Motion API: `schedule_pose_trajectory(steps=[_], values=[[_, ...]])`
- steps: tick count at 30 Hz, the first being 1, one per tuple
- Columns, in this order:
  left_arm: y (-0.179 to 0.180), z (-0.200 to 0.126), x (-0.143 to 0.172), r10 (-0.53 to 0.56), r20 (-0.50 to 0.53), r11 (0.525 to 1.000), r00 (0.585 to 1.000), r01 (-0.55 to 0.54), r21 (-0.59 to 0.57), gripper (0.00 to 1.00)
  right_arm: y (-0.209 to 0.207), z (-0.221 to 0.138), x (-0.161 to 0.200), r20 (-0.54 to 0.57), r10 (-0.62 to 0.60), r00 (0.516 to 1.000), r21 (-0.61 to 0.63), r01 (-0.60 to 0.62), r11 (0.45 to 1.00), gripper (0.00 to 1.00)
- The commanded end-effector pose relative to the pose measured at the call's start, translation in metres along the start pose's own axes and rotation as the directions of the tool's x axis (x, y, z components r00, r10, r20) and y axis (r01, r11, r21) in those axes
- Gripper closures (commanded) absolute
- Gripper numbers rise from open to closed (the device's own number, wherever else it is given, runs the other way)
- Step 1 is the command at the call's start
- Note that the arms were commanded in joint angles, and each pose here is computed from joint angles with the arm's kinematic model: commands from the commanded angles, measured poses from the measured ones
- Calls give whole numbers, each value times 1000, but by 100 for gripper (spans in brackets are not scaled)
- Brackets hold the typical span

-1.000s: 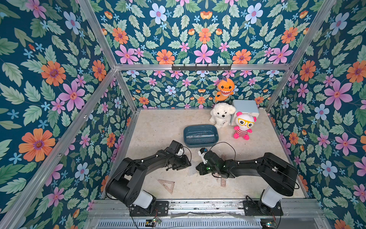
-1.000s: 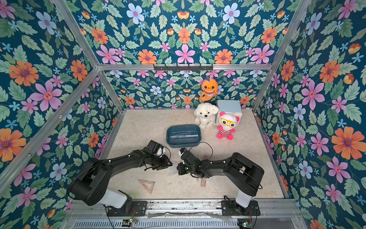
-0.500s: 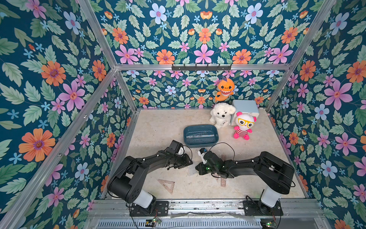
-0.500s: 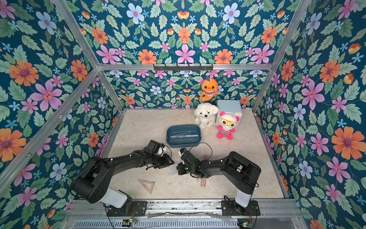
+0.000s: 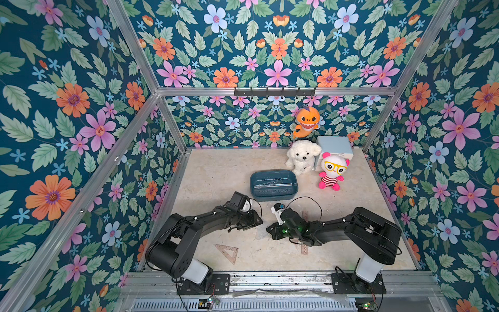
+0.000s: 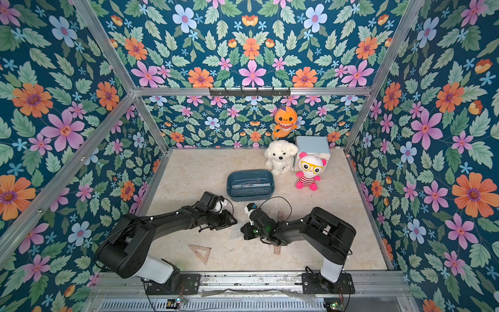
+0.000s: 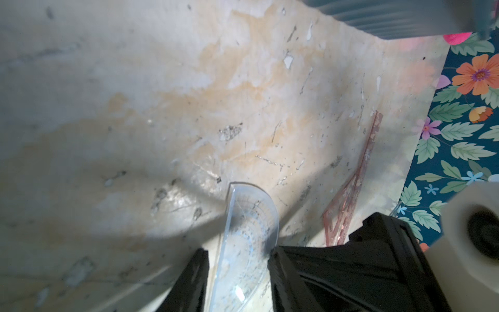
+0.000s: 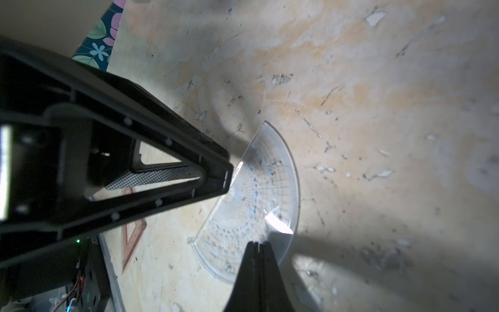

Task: Put the scattered rulers into the storage box
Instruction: Pick up the ruler from the center of the board.

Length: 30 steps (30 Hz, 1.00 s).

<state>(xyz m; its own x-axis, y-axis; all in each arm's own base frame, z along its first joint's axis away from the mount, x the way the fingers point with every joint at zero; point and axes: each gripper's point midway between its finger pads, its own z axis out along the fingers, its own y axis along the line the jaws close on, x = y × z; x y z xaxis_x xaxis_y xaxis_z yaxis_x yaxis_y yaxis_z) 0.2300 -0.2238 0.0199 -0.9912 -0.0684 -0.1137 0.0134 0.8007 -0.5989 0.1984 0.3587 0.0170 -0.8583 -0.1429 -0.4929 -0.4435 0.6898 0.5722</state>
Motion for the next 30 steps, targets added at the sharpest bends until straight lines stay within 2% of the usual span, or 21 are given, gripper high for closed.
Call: schedule_pose_trajectory(steps=[1, 30], values=[[43, 0, 23, -63, -55, 981, 996, 52, -184, 56, -25, -2, 28, -92, 35, 995, 94, -26, 995, 100], [41, 2, 30, -67, -80, 986, 995, 53, -160, 53, -39, 0, 45, -107, 69, 992, 104, -58, 993, 100]])
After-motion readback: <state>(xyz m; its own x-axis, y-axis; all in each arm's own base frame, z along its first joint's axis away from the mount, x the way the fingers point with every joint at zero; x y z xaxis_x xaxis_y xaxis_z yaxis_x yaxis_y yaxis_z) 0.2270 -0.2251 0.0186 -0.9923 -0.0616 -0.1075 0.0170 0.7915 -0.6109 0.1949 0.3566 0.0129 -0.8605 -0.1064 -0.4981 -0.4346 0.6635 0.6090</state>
